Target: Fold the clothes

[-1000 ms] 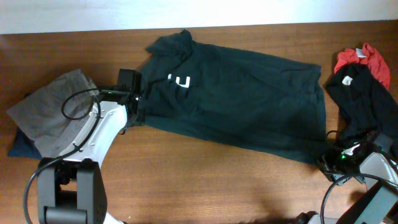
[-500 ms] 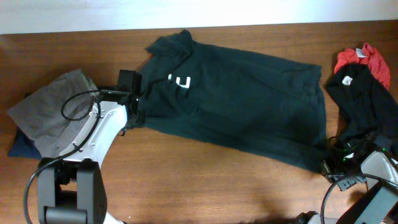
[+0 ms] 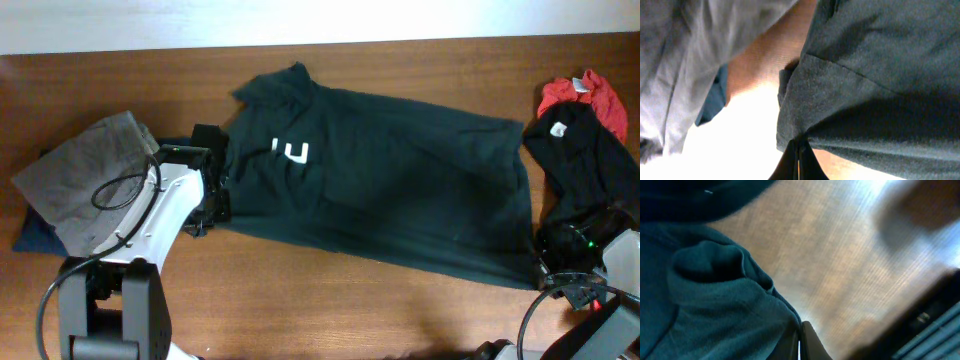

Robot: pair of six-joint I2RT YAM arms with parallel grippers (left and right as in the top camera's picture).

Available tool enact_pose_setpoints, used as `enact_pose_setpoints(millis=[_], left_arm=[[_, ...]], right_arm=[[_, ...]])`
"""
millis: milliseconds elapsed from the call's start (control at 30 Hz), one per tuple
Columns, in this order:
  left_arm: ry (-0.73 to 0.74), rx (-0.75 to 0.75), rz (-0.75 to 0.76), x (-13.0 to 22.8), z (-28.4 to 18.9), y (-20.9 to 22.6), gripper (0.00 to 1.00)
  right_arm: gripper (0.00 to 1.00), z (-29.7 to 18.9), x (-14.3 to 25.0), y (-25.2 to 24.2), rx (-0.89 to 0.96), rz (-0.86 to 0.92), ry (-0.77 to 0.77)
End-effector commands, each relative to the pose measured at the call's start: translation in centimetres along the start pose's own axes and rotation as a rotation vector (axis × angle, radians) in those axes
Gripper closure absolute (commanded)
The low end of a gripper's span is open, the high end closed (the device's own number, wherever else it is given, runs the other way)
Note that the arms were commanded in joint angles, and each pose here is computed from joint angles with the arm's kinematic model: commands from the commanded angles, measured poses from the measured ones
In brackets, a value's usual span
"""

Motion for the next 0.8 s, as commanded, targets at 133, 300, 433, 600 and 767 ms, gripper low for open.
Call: enact_pose_setpoints(millis=[133,300,433,600,767], left_arm=[[0.018,-0.012,-0.055,0.9,-0.9,0.4,0.89],[0.018,-0.012,-0.054,1.1,-1.5,0.6,0.52],[-0.044,-0.01,-0.067,-0.1,-3.4,1.1,0.38],[-0.289,0.125,0.069,-5.1,-7.0,0.0,0.36],[-0.536,0.312,0.344,-8.9,-9.0,-3.4,0.36]], right_arm=[[0.94,-1.1,-1.8,-0.4,0.031,0.031,-0.103],[0.48,-2.3,-2.4,0.4,-0.007,0.031,-0.118],[0.4,-3.7,-2.7,1.8,-0.091,0.018,-0.111],[0.4,-6.4,-2.2,6.4,-0.388,-0.187,-0.055],[0.37,-7.8,-0.3,9.6,-0.534,-0.355,-0.027]])
Point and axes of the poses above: each gripper's point midway between its finger pads, its own z axis out along the fingers, its own y axis along the line the jaws close on, x = y × z, the point moved 4 cm from there along -z, back along the fingers, and after that the axes turned 14 degrees about z, right-handed, at the moved point
